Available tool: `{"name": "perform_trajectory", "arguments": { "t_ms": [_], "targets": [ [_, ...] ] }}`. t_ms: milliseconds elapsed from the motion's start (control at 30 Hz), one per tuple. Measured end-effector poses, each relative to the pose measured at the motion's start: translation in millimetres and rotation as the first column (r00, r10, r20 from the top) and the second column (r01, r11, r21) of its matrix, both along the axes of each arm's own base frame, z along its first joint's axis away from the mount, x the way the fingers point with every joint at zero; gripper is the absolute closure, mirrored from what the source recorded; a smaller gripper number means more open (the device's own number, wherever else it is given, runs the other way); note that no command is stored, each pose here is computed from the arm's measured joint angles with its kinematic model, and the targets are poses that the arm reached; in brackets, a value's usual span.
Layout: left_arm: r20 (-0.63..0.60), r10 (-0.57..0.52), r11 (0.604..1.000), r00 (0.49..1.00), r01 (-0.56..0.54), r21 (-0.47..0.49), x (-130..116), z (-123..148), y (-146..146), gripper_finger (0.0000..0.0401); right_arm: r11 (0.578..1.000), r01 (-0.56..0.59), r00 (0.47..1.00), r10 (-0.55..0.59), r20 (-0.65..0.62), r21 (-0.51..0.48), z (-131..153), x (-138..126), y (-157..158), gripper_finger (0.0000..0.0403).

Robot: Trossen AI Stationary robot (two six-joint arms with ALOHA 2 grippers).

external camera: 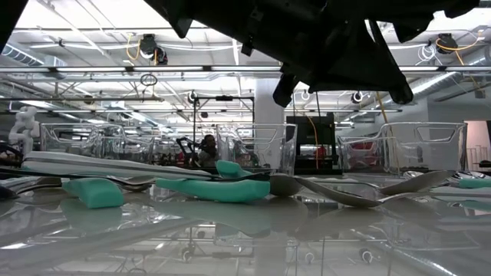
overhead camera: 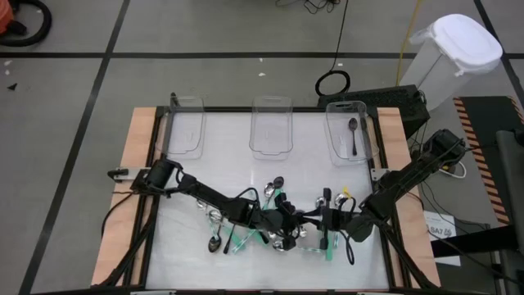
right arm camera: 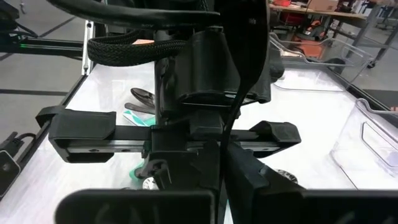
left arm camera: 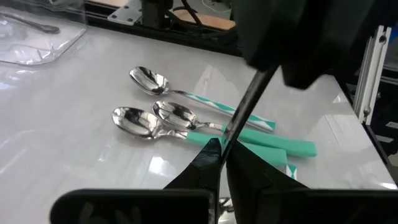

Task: Sort silverware by color (type)
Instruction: Put the black spoon into the right transparent bin

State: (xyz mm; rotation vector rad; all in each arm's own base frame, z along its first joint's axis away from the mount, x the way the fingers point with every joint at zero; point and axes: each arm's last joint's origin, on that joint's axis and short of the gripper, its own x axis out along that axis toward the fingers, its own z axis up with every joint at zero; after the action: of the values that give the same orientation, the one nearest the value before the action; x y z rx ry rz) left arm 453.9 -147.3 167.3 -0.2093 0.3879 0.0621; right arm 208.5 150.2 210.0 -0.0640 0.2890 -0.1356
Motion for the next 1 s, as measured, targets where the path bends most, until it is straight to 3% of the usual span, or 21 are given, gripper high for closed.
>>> {"name": "perform_trajectory", "arguments": {
  "t_ms": [200,367,533,633,800,1000],
  "targets": [
    [-0.020,0.007,1.000,1.000,-0.007,0.007,-3,6,1,0.0364,0.999,0.036,0.999,-0.036,0.016,-0.007,14,-9,-9,0.0399],
    [-0.112,-0.020,1.000,0.994,0.021,0.005,-14,14,-3,0.0283,0.993,0.109,0.994,-0.108,0.029,-0.037,27,-16,-28,0.0400],
    [-0.132,0.089,0.993,0.987,-0.077,0.089,-27,40,3,0.0225,0.980,0.191,0.981,-0.188,0.051,-0.058,46,-23,-58,0.0400],
    [-0.205,0.109,0.986,0.973,-0.080,0.148,-38,43,4,0.0216,0.968,0.243,0.969,-0.240,0.062,-0.057,56,-31,-78,0.0400],
    [-0.223,0.145,0.972,0.964,-0.097,0.215,-46,56,10,0.0215,0.952,0.303,0.952,-0.300,0.055,-0.043,68,-49,-110,0.0400],
    [-0.226,0.162,0.961,0.961,-0.101,0.258,-44,57,19,0.0215,0.873,0.486,0.874,-0.486,0.020,-0.050,70,-74,-147,0.0400]
  ]
}}
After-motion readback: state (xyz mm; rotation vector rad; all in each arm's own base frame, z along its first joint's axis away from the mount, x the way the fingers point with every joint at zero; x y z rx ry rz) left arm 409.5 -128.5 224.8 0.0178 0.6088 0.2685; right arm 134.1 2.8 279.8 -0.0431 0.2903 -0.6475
